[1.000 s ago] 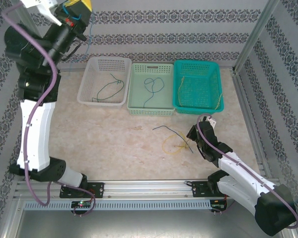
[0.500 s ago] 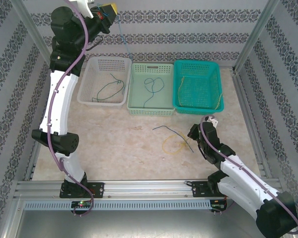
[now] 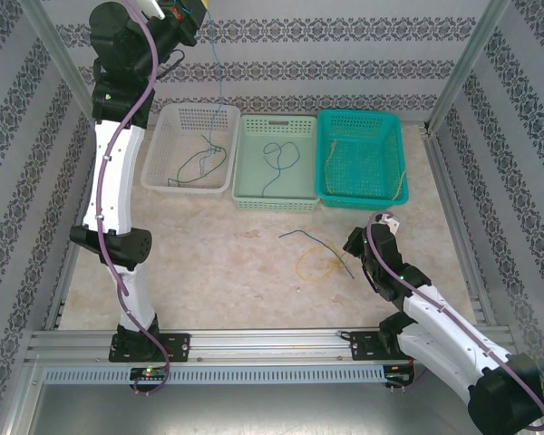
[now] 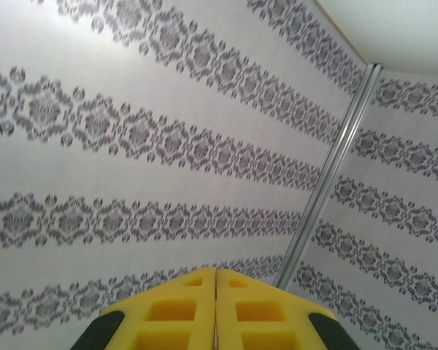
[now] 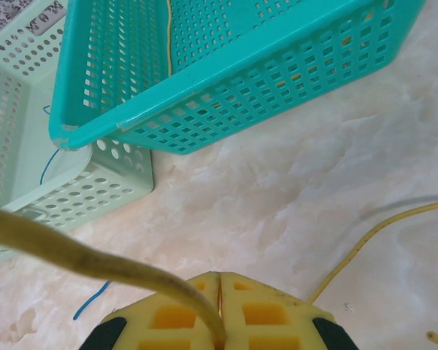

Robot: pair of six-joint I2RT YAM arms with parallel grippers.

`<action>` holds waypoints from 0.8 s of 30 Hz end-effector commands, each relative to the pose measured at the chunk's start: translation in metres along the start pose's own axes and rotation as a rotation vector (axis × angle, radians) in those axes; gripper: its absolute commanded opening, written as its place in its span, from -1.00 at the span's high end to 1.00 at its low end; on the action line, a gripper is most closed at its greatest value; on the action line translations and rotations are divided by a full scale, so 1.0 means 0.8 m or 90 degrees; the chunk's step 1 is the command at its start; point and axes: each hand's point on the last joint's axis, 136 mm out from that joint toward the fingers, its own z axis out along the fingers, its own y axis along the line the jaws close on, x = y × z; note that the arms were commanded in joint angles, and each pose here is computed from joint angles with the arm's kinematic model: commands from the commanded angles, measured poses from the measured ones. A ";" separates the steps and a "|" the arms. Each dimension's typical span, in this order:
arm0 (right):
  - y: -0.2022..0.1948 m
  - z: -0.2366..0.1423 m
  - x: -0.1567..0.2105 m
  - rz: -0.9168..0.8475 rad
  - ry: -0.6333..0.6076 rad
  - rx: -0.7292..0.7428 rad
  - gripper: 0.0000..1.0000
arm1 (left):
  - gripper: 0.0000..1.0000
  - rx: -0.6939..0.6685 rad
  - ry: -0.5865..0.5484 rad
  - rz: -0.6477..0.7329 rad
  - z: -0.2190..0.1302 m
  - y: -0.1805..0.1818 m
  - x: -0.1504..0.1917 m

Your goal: Untangle the cables

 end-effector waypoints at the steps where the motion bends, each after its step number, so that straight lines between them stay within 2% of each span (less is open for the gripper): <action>1: -0.004 0.002 -0.006 0.003 -0.014 0.015 1.00 | 0.86 0.038 -0.088 0.021 -0.026 -0.039 -0.066; 5: 0.000 0.005 -0.007 -0.001 -0.011 0.012 1.00 | 0.86 0.073 -0.086 -0.007 -0.022 -0.045 -0.062; 14: 0.000 0.003 -0.009 0.001 -0.017 0.011 1.00 | 0.85 0.141 -0.141 -0.022 -0.027 -0.069 -0.087; 24: -0.002 -0.002 -0.010 0.001 -0.021 0.011 1.00 | 0.85 0.114 -0.048 -0.068 0.021 -0.011 -0.005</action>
